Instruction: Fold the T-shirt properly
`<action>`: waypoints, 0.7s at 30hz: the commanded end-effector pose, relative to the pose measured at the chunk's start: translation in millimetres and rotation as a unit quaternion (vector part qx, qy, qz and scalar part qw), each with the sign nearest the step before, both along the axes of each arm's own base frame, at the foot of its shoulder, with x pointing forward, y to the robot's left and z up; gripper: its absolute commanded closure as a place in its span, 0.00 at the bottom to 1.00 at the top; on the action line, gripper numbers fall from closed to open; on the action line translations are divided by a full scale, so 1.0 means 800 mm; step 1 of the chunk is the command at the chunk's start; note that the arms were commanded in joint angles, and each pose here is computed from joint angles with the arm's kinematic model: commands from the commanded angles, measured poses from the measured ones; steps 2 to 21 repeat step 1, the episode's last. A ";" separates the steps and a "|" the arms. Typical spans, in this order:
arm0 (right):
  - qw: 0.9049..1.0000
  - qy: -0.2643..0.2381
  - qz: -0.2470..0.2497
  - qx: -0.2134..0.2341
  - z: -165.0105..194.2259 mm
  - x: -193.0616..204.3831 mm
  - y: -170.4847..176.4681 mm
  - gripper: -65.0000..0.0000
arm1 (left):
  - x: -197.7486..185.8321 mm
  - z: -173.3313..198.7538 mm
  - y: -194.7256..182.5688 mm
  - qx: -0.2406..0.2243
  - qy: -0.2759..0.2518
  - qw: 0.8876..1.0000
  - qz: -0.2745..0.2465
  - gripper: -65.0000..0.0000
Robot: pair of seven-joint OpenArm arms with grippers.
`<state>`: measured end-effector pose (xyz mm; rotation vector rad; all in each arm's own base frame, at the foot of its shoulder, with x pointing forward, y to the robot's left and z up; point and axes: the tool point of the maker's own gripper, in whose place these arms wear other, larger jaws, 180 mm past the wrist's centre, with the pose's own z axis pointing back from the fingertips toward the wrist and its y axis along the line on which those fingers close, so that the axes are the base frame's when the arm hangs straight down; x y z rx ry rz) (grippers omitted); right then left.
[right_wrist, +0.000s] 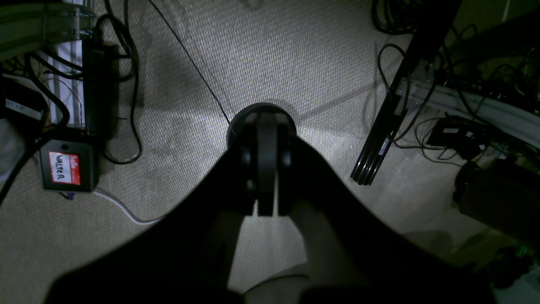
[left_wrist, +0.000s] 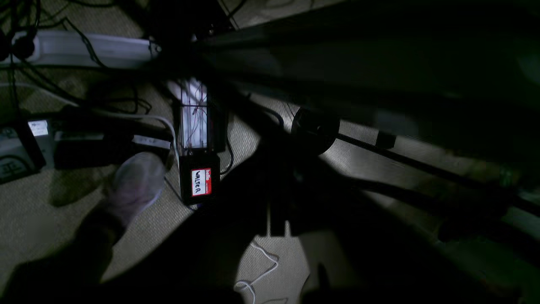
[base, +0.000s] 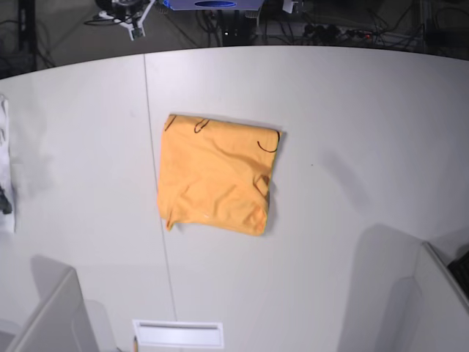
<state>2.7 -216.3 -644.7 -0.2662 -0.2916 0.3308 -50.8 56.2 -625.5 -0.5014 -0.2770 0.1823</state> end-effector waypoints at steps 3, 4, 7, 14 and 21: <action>1.000 -0.003 0.000 -0.007 0.002 -0.001 -0.008 1.00 | -0.002 0.002 -0.002 -0.003 -0.003 1.000 0.001 1.00; 1.000 -0.003 0.000 -0.007 0.002 -0.001 -0.008 1.00 | -0.002 0.002 -0.002 -0.003 -0.003 1.000 0.001 1.00; 1.000 -0.003 0.000 -0.007 0.002 -0.001 -0.008 1.00 | -0.002 0.002 -0.002 -0.003 -0.003 1.000 0.001 1.00; 1.000 -0.003 0.000 -0.007 0.002 -0.001 -0.008 1.00 | -0.002 0.002 -0.002 -0.003 -0.003 1.000 0.001 1.00; 1.000 -0.003 0.000 -0.007 0.002 -0.001 -0.008 1.00 | -0.002 0.002 -0.002 -0.003 -0.003 1.000 0.001 1.00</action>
